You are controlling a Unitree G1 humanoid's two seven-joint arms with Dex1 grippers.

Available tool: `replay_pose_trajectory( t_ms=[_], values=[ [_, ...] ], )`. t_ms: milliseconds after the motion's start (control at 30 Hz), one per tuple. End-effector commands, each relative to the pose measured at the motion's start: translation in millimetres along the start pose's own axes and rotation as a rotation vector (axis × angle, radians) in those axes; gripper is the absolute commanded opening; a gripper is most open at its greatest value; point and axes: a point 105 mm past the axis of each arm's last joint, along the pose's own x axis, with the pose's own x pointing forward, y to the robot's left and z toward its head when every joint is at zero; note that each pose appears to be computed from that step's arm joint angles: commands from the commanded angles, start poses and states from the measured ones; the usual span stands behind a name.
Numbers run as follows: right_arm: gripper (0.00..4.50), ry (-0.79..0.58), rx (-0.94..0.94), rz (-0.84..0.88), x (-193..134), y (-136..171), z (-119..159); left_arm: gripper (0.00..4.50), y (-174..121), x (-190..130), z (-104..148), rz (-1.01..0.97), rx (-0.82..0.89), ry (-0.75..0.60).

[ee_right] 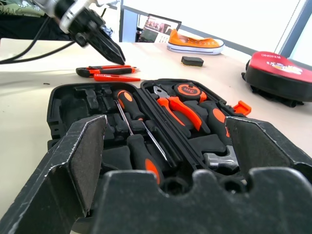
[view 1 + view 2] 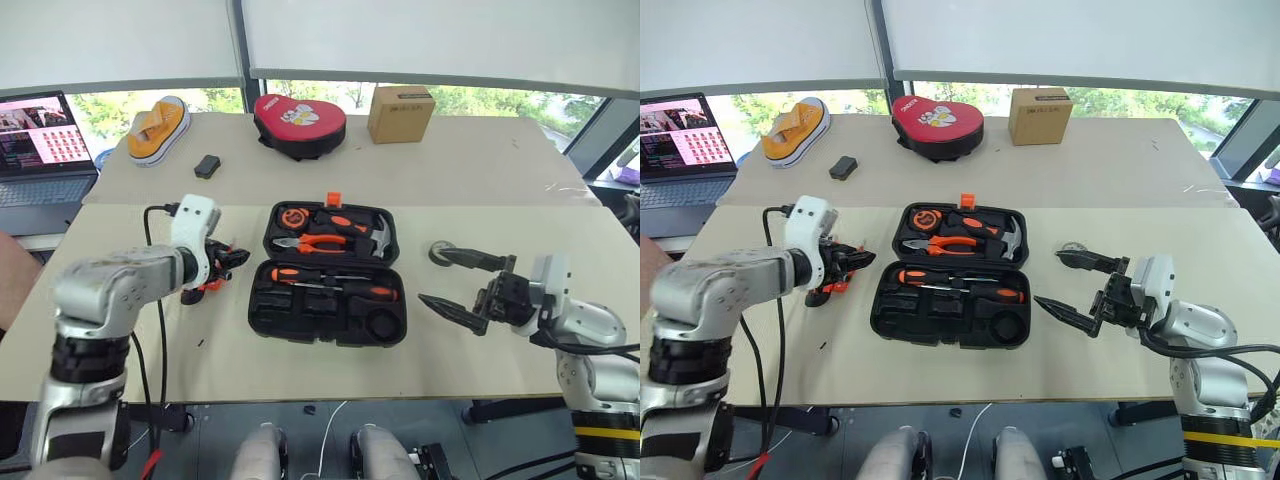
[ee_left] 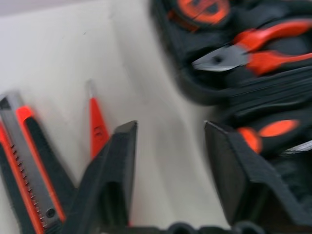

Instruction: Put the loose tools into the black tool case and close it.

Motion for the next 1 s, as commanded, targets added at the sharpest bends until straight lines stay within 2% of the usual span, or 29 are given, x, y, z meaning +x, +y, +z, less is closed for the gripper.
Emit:
replay_pose_trajectory(
  t_ms=[33,300,500,833,933,1000],
  values=[
    [4.5,-0.032,-0.03,-0.002,1.0,-1.5,13.4,2.41,9.4,4.4,10.0,0.104,0.028,-0.007],
    [4.5,-0.031,-0.022,0.002,3.4,2.1,12.3,2.41,2.4,19.5,6.0,0.089,-0.001,0.026],
    [4.5,-0.038,-0.019,0.005,6.2,2.7,13.2,2.41,10.8,22.5,-0.8,0.138,-0.004,0.081],
    [4.5,-0.032,-0.014,0.001,6.0,3.5,12.0,2.41,0.2,19.5,-25.9,0.09,0.021,0.165],
    [4.5,-0.033,-0.016,0.003,6.8,3.3,13.1,1.72,0.0,17.0,-22.4,0.086,0.034,0.152],
    [4.5,-0.032,-0.017,0.004,6.5,3.4,13.3,1.05,0.9,14.0,-18.8,0.084,0.05,0.136]
  ],
)
